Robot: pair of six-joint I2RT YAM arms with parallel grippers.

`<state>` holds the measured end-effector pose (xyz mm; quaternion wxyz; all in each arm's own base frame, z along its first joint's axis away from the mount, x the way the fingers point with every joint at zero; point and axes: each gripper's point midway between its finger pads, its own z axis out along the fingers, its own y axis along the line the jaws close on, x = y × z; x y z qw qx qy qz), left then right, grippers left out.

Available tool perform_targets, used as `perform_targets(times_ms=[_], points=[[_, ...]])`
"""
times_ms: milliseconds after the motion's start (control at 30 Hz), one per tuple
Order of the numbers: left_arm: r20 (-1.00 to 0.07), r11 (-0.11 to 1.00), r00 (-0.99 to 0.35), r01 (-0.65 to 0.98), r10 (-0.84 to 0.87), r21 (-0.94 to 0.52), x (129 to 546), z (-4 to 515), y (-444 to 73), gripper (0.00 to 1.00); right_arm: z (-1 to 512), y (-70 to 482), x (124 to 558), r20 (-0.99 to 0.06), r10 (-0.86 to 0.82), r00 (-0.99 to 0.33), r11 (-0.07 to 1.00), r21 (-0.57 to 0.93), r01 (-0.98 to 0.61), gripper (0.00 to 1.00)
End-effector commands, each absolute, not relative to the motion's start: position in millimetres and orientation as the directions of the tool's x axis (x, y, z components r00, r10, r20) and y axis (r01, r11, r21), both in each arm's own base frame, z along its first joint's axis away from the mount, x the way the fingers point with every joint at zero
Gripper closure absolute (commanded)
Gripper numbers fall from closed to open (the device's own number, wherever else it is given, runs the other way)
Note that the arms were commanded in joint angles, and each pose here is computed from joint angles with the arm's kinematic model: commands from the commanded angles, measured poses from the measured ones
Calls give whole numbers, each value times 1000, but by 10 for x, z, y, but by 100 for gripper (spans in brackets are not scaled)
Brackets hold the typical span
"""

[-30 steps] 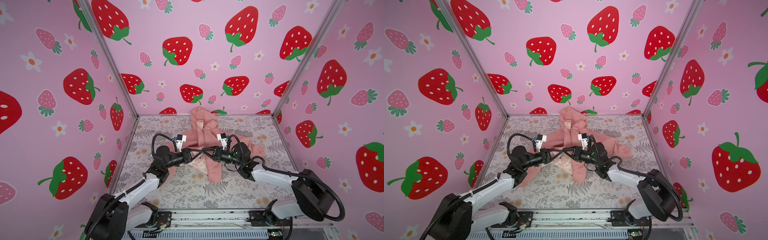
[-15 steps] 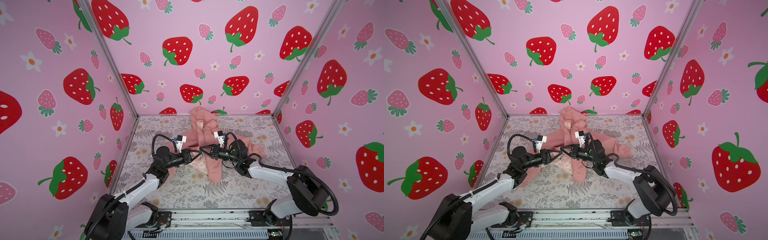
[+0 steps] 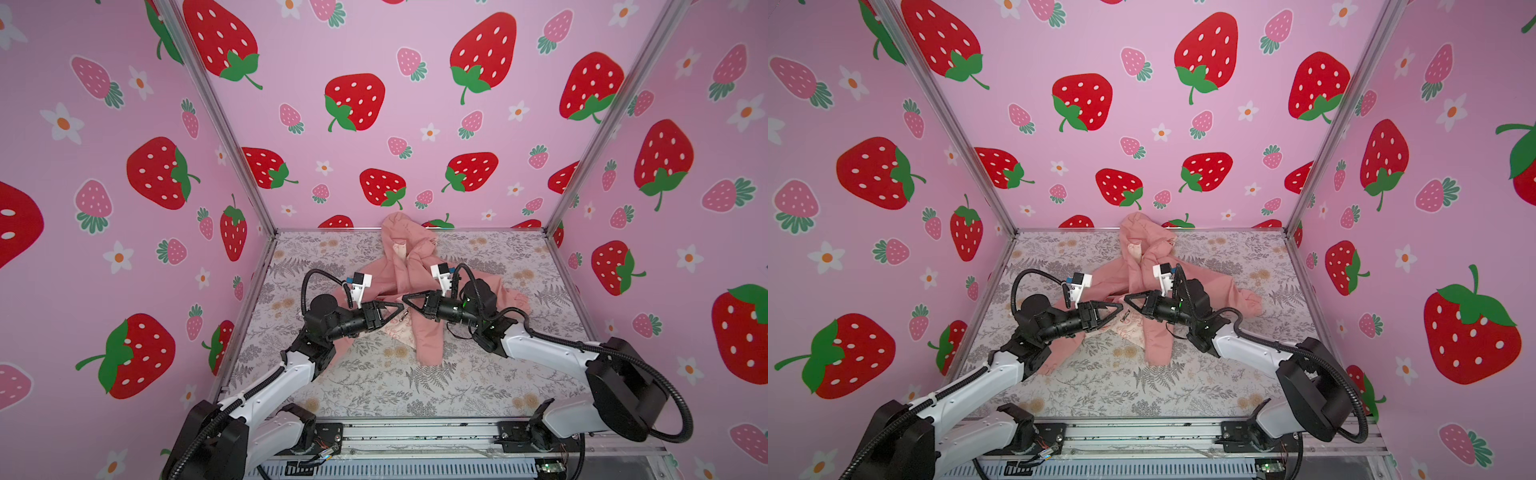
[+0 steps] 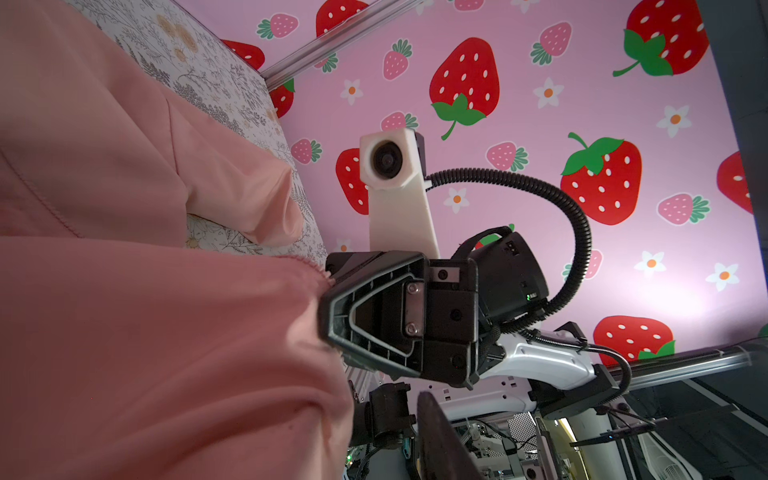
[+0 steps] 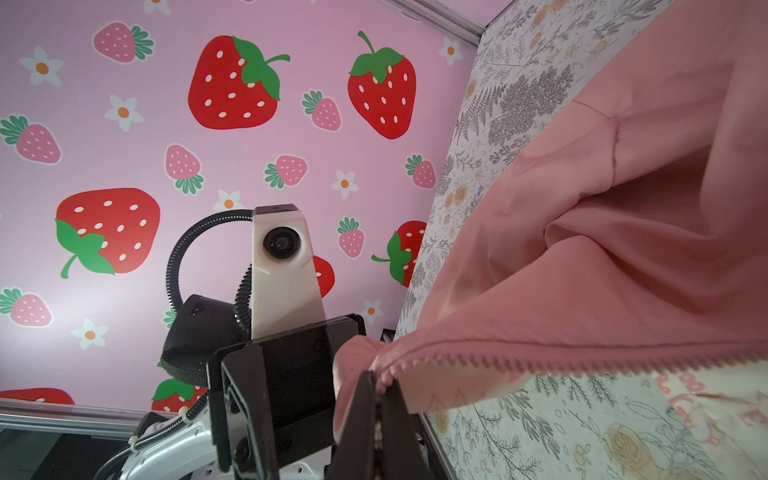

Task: Zip up the jacket

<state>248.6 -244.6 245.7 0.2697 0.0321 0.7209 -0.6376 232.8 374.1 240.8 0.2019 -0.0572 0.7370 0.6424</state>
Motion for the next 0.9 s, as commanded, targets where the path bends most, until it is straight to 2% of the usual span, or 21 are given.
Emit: perform_targets(times_ms=[0,500,867], points=[[-451,177,-846,416,-284,-892,2448,2486,-2448,63,2622,3745,2344,-408,193,-892,138,912,-387,100],[-445,202,-858,403,-256,-893,2491,2386,-2486,76,2604,3794,2310,-408,175,-896,135,912,-389,100],[-444,214,-862,399,-243,-892,2494,2346,-2494,80,2600,3825,2308,-408,168,-897,134,911,-389,100]])
